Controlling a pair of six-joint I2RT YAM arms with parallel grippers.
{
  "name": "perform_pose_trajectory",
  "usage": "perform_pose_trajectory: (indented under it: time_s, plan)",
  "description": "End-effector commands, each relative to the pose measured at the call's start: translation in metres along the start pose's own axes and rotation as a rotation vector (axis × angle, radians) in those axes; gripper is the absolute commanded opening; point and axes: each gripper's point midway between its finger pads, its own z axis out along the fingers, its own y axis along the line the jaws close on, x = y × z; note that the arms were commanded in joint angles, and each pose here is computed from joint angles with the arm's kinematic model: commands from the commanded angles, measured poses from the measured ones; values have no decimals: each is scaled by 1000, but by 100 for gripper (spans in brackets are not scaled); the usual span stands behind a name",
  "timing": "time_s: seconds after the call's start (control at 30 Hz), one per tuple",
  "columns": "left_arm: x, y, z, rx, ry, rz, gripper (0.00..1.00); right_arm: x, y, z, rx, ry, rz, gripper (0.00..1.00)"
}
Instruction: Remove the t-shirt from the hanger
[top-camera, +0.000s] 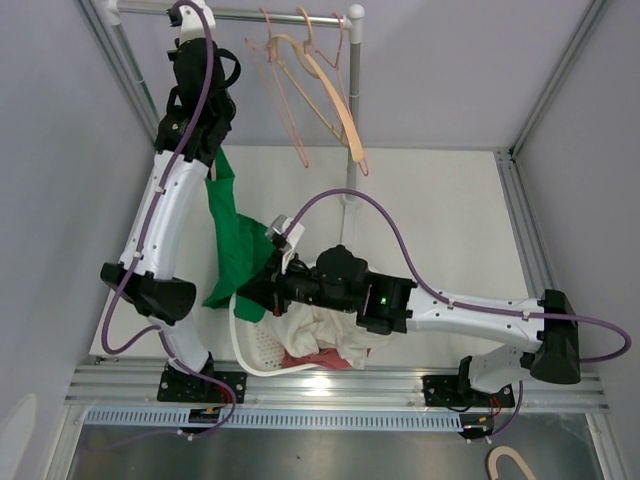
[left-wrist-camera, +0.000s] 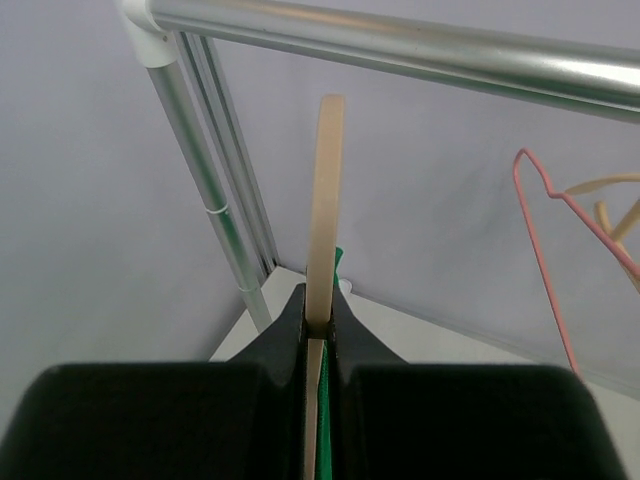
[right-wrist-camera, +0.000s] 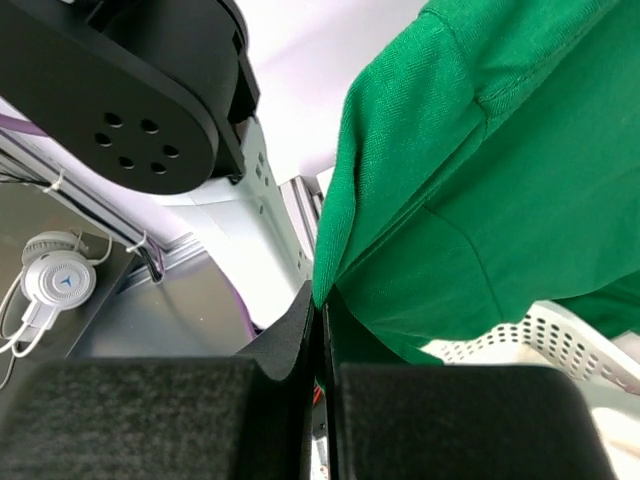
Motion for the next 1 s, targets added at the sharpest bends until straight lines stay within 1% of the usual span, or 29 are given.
perform_pose_trajectory:
  time_s: [0.0, 0.07, 0.1, 0.13, 0.17, 0.2, 0.23, 0.3, 0.33, 0.37, 0.4, 0.43, 0.47, 0.5, 0.53, 0.57, 0.6, 0.63, 0.67, 0.7, 0.77, 0.8, 0.87, 0.9, 0.97]
  plan:
    - [-51, 24, -22, 50, -94, -134, 1, -10, 17, -1, -73, -4, 5, 0]
    - [-51, 25, -34, 90, -68, -178, 1, -15, 2, 9, -54, -1, -5, 0]
    - [-46, 25, -40, 110, -40, -202, 1, -24, -16, 13, -26, -14, -14, 0]
    - [-41, 27, -57, 168, 0, -236, 1, -41, -21, 16, -24, -43, -24, 0]
    - [-40, 29, -65, 185, 13, -250, 1, -42, -33, 25, -9, -43, -29, 0]
    - [-21, 26, -70, 198, 59, -233, 1, -52, -52, 29, 12, -52, -35, 0]
    - [-29, 35, -89, 236, 52, -274, 1, -63, -58, 39, 6, -61, -49, 0]
    - [-19, 39, -103, 267, 82, -286, 1, -78, -76, 48, 26, -74, -62, 0]
    - [-13, 41, -110, 282, 100, -295, 1, -88, -93, 50, 51, -83, -64, 0]
    - [-21, 51, -127, 317, 84, -316, 1, -106, -95, 53, 46, -110, -76, 0]
    - [-13, 51, -133, 334, 103, -309, 1, -101, -107, 64, 52, -93, -73, 0]
    - [-8, 52, -139, 350, 116, -313, 1, -106, -120, 65, 72, -96, -75, 0]
    - [-8, 62, -152, 366, 113, -317, 1, -123, -122, 67, 70, -122, -84, 0]
    - [-7, 64, -159, 387, 117, -316, 1, -115, -135, 76, 84, -101, -76, 0]
    - [0, 66, -163, 395, 131, -302, 1, -119, -145, 78, 93, -102, -77, 0]
    - [0, 76, -175, 402, 127, -301, 1, -133, -145, 79, 95, -121, -89, 0]
    - [-1, 82, -181, 406, 122, -296, 1, -124, -157, 86, 111, -93, -82, 0]
    - [0, 87, -185, 403, 118, -293, 1, -125, -162, 88, 120, -83, -83, 0]
    - [9, 89, -187, 401, 132, -275, 1, -124, -169, 88, 134, -71, -84, 0]
    - [5, 99, -195, 397, 106, -281, 1, -133, -170, 93, 131, -83, -97, 0]
    - [9, 107, -199, 381, 98, -277, 1, -141, -170, 93, 134, -80, -103, 0]
    - [15, 112, -199, 364, 94, -270, 1, -164, -160, 89, 121, -122, -130, 0]
    - [20, 117, -198, 341, 95, -266, 1, -181, -153, 85, 115, -150, -146, 0]
    - [30, 116, -195, 334, 114, -249, 1, -194, -146, 81, 110, -179, -158, 0]
    - [33, 119, -194, 314, 114, -246, 1, -237, -124, 60, 97, -278, -194, 0]
